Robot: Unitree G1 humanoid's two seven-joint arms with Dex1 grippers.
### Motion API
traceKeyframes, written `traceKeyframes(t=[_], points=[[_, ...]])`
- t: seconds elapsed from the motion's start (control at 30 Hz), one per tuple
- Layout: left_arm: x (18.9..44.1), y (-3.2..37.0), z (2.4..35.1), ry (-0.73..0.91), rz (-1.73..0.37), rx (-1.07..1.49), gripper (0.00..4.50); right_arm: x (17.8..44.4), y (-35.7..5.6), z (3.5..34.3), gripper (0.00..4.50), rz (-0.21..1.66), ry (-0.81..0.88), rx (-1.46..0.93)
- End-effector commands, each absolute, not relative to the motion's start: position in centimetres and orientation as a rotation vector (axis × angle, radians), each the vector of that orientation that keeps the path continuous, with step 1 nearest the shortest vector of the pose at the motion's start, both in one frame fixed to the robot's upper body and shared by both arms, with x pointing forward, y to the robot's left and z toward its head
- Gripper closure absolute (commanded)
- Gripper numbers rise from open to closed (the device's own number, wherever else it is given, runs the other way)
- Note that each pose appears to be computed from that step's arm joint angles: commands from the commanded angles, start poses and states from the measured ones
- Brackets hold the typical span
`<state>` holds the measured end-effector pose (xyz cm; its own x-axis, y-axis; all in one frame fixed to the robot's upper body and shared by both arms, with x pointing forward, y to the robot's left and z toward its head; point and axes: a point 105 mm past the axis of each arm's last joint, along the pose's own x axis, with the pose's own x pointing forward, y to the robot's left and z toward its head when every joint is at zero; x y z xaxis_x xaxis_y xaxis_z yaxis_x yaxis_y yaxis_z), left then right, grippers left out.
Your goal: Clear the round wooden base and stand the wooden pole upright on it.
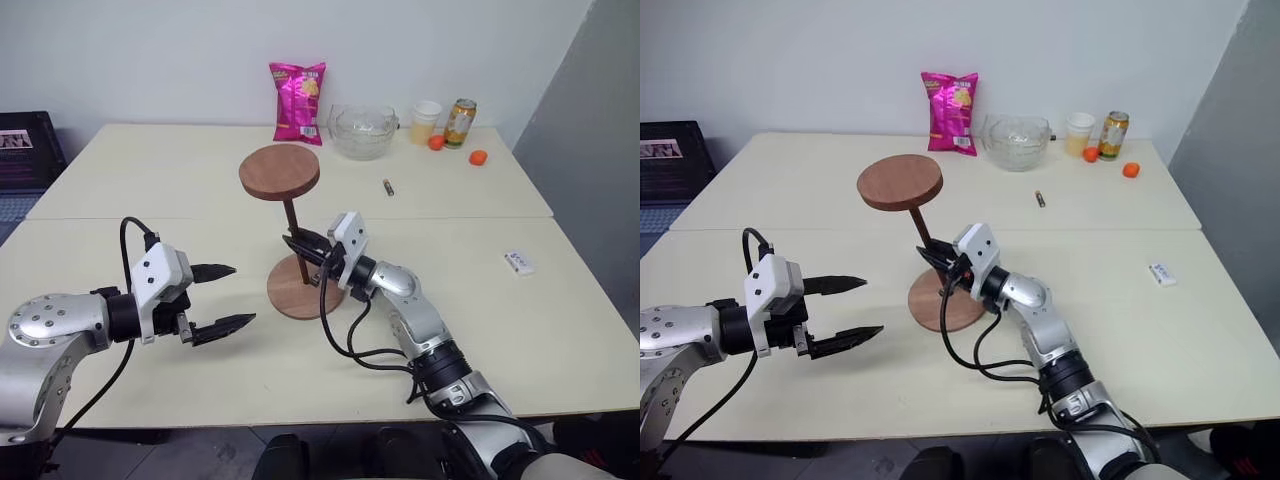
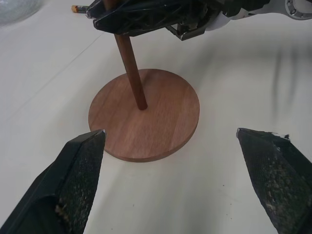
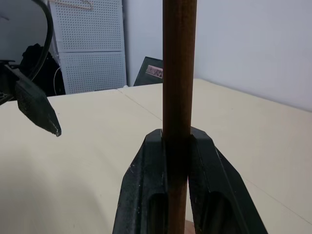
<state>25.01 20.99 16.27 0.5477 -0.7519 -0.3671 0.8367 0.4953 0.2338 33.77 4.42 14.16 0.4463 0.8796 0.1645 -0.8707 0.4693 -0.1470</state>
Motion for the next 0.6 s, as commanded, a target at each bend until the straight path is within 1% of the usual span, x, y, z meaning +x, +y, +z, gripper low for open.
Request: traceKeyframes(t=[0.03,0.13,0.3,0.43,0.5,0.57,0.6], points=[[24.9,20.6,17.1,0.197,-0.986,0.437,0.0,33.3,3.2,6.9,4.29,1.088,0.052,-0.128],[24.9,20.6,17.0,0.198,-0.986,0.434,0.0,33.2,3.4,6.5,4.29,1.092,0.065,-0.135],[24.9,20.7,16.9,0.199,-0.986,0.433,0.0,33.0,3.5,7.0,4.29,1.097,0.052,-0.119],[24.9,20.6,16.9,0.198,-0.984,0.432,0.0,32.8,3.9,8.6,4.29,1.126,-0.021,-0.101],[24.9,20.6,16.9,0.197,-0.985,0.433,0.0,33.1,3.8,9.4,4.29,1.109,-0.056,-0.1],[24.9,20.6,16.9,0.196,-0.985,0.435,0.0,33.1,4.0,10.3,3.58,1.111,-0.1,-0.09],[25.0,20.6,16.9,0.196,-0.985,0.435,0.0,33.0,4.1,10.8,3.53,1.114,-0.118,-0.079]])
